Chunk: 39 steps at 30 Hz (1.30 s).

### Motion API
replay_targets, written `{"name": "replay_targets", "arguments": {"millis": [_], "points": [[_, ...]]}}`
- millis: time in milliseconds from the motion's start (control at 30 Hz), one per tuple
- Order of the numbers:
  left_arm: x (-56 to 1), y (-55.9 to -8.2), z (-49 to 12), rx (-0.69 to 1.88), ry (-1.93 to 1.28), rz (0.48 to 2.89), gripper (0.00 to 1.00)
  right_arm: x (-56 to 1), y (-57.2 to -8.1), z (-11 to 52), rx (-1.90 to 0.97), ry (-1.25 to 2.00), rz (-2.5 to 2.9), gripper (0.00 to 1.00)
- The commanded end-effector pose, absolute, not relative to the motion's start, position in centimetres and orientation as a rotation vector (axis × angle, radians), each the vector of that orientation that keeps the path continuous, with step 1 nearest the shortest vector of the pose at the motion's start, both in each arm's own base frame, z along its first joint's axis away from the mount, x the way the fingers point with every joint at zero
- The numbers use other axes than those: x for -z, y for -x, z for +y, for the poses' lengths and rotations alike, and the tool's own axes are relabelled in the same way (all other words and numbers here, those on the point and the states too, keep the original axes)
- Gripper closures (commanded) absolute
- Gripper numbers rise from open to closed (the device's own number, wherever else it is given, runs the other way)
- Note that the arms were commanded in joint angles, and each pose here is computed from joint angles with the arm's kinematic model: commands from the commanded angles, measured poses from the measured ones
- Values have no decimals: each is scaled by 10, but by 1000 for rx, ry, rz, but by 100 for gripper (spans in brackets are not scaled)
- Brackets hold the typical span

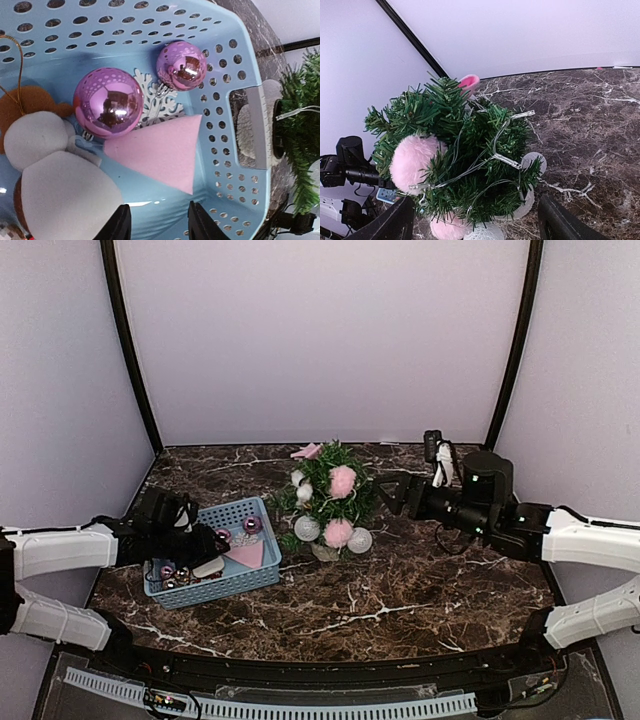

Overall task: Decorate the small christmas tree
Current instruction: Pick up the ornament hat from the bin.

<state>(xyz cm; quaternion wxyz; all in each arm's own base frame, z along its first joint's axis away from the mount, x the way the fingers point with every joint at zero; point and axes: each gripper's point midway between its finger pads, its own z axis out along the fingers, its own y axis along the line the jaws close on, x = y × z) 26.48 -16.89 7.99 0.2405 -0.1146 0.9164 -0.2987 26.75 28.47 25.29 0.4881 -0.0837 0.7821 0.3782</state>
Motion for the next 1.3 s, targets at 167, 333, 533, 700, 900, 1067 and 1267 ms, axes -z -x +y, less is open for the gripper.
{"name": "replay_targets", "arguments": {"millis": [167,333,533,700,900,1067,1267], "points": [[-60,-276,-170,825,334,2504,68,-261,-270,272,-906,145,1858,14],[-48,-281,-155,716,379,2521,70,-262,-271,274,-913,149,1856,14],[-48,-288,-139,649,436,2487,69,-262,-270,274,-913,151,1856,14],[-48,-298,-143,703,417,2461,69,-259,-270,276,-917,158,1868,14],[-42,-304,-153,738,369,2490,75,-258,-271,276,-916,154,1870,14],[-40,-305,-160,776,343,2509,83,-255,-272,276,-912,155,1876,14],[-37,-303,-168,840,332,2508,94,-255,-272,276,-911,148,1874,14]]}}
